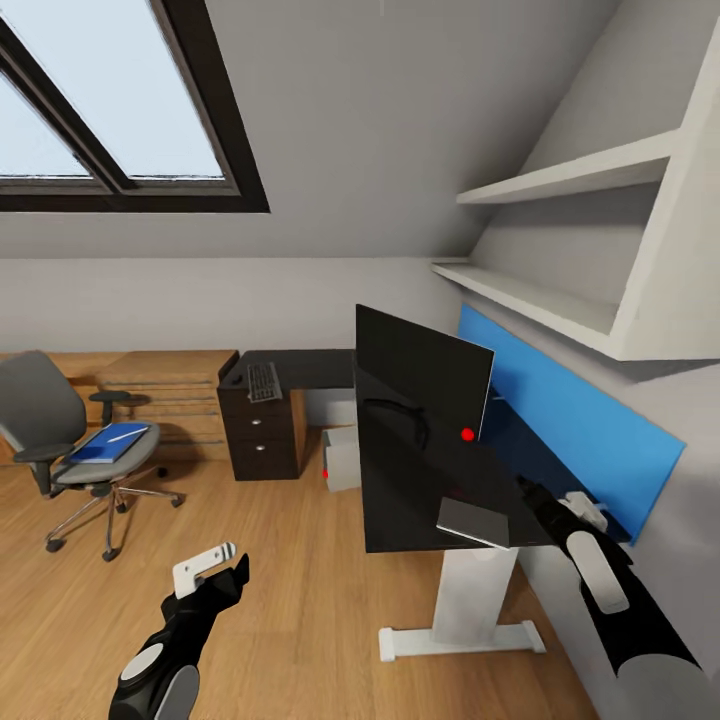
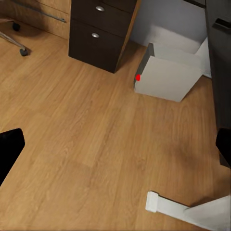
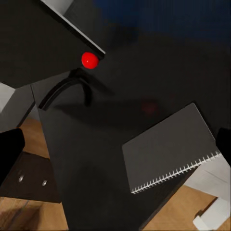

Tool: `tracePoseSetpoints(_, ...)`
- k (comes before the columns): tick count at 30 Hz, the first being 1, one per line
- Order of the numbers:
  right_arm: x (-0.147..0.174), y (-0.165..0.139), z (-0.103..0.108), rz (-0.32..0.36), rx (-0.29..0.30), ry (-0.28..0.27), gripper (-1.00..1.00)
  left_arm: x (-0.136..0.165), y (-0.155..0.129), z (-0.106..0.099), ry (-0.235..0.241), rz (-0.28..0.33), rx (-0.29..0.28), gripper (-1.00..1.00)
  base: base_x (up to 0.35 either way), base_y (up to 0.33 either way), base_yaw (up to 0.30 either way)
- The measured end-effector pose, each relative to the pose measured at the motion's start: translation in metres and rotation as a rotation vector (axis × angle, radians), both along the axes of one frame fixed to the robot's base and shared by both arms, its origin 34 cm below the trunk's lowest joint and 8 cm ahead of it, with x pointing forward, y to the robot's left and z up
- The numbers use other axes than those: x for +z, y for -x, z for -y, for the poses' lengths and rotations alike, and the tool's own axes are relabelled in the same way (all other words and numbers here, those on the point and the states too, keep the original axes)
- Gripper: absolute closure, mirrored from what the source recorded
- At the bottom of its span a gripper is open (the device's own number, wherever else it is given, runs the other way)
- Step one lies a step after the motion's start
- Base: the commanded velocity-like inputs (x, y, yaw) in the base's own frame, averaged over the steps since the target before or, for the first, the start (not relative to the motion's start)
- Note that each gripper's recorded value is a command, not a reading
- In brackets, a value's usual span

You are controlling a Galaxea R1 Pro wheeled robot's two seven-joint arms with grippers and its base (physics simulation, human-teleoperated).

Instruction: In the bedroom, organize the workspace by keeping the computer under the desk, ensuring the monitor is on the desk, placing the keyboard on the desk next to the monitor, placing the mouse on the desk next to the keyboard, moving the folder from the swivel chair onto the desk next to the mouse, stacking the notebook on top of the folder with the pen on top of the notebook, and positioning the swivel chair next to the desk.

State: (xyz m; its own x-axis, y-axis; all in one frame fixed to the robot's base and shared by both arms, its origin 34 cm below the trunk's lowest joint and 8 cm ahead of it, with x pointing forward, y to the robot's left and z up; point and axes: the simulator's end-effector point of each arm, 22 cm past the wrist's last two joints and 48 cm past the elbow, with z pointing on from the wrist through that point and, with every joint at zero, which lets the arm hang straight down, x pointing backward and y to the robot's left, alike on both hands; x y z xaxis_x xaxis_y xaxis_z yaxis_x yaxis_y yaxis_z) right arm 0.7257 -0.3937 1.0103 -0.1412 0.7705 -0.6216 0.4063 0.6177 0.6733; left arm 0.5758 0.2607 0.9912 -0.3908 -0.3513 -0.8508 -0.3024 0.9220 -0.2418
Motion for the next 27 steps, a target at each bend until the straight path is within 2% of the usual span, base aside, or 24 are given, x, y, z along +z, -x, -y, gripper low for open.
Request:
tracePoseSetpoints(10, -0.004, -0.004, 0.005, 0.025, -0.007, -0.015, -1.00, -0.007, -0.004, 0.000, 0.003, 0.001, 0.002, -1.00, 0.000, 0.000, 0.000)
tracePoseSetpoints(13, -0.012, -0.004, 0.010, 0.023, -0.027, -0.013, -1.00, -0.009, -0.005, 0.000, 0.004, 0.001, 0.004, -1.00, 0.000, 0.000, 0.000)
tracePoseSetpoints(15, -0.038, 0.004, 0.022, -0.017, -0.065, -0.010, -1.00, -0.011, -0.006, 0.000, 0.003, 0.000, 0.005, -1.00, 0.000, 0.000, 0.000)
tracePoseSetpoints(18, -0.059, 0.011, 0.031, -0.055, -0.084, -0.009, -1.00, -0.013, -0.007, 0.000, 0.004, 0.001, 0.005, -1.00, 0.000, 0.000, 0.000)
tracePoseSetpoints(24, -0.095, 0.023, 0.046, -0.124, -0.105, -0.012, -1.00, -0.019, -0.009, 0.000, 0.003, 0.000, 0.005, -1.00, 0.000, 0.000, 0.000)
tracePoseSetpoints(27, -0.107, 0.028, 0.052, -0.141, -0.109, -0.039, -1.00, -0.021, -0.010, -0.001, 0.003, -0.001, 0.006, -1.00, 0.000, 0.000, 0.000)
